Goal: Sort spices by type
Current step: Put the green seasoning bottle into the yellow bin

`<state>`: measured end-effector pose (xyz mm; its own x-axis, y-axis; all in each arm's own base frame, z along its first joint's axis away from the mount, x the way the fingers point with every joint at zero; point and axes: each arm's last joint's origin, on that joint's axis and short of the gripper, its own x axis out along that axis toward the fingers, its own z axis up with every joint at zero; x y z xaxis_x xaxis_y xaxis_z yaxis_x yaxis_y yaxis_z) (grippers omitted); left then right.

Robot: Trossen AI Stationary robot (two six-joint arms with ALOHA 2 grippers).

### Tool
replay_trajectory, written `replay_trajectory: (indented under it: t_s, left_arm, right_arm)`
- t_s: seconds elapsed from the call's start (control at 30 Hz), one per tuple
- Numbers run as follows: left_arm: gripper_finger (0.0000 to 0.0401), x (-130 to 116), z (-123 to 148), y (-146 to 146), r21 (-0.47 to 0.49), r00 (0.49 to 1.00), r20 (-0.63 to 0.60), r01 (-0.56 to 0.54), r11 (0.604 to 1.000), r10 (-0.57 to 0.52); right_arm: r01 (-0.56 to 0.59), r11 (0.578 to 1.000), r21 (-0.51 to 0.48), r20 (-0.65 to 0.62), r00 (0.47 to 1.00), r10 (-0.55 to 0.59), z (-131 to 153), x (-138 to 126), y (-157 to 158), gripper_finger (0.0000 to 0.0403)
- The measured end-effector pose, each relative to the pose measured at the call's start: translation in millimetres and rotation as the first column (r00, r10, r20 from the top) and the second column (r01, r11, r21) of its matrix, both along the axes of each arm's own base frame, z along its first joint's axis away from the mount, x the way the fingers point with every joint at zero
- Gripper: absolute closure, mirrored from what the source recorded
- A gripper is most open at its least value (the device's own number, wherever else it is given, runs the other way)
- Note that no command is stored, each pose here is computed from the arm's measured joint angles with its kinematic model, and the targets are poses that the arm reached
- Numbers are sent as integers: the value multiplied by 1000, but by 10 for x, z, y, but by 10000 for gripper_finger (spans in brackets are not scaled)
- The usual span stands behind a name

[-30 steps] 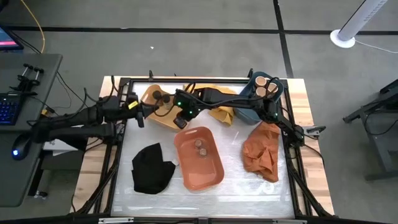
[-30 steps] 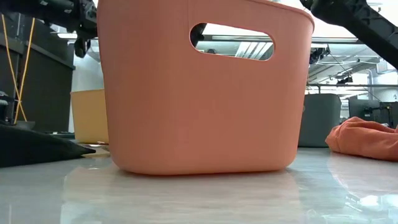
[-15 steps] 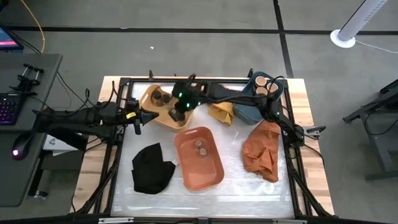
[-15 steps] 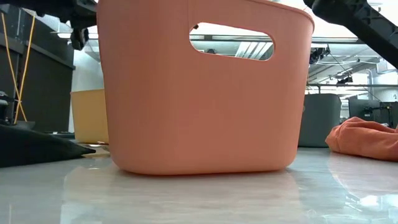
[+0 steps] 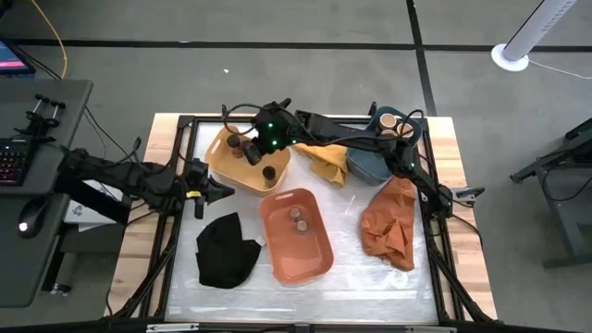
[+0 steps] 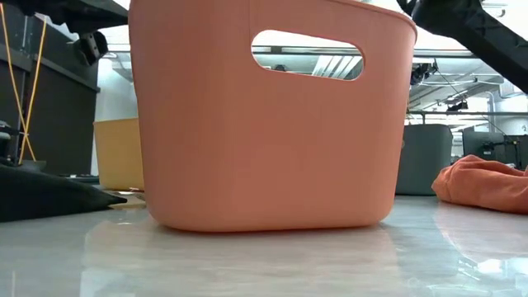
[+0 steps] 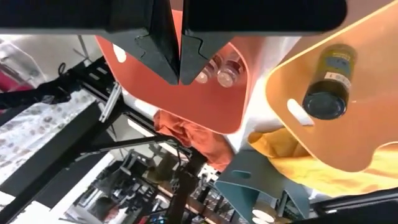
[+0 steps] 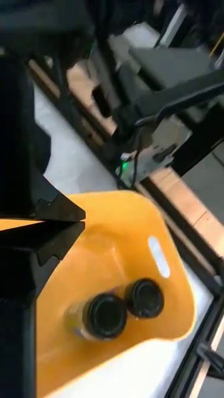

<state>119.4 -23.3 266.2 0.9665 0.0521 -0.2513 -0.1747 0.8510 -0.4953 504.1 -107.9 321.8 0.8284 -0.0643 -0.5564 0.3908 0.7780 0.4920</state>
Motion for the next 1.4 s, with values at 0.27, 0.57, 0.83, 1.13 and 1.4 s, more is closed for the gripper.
replay_trajectory:
  t_s: [0.27, 0.57, 0.83, 1.13, 1.4]
  left_arm:
    - [401, 57, -28, -23, 0, 1000, -21, -20, 1000, 20]
    - [401, 165, -32, -51, 22, 1000, -13, -22, 1000, 22]
    - [401, 197, -10, -60, 34, 1000, 13, -17, 999, 17]
    - [401, 201, 5, -60, 21, 999, 29, -20, 1000, 20]
    - [401, 176, -71, -79, 46, 999, -50, 0, 999, 3]
  right_arm:
    - [20, 972, -233, -154, 986, -57, 552, -560, 51, 403]
    - [82, 910, -407, -481, 827, -290, 1103, -1763, 364, 403]
    - [376, 891, -253, -360, 819, -447, 533, -2883, 974, 403]
    - [420, 901, 110, 48, 903, -427, -105, -2928, 1066, 403]
    - [230, 973, -21, -38, 972, -230, 65, -1774, 696, 403]
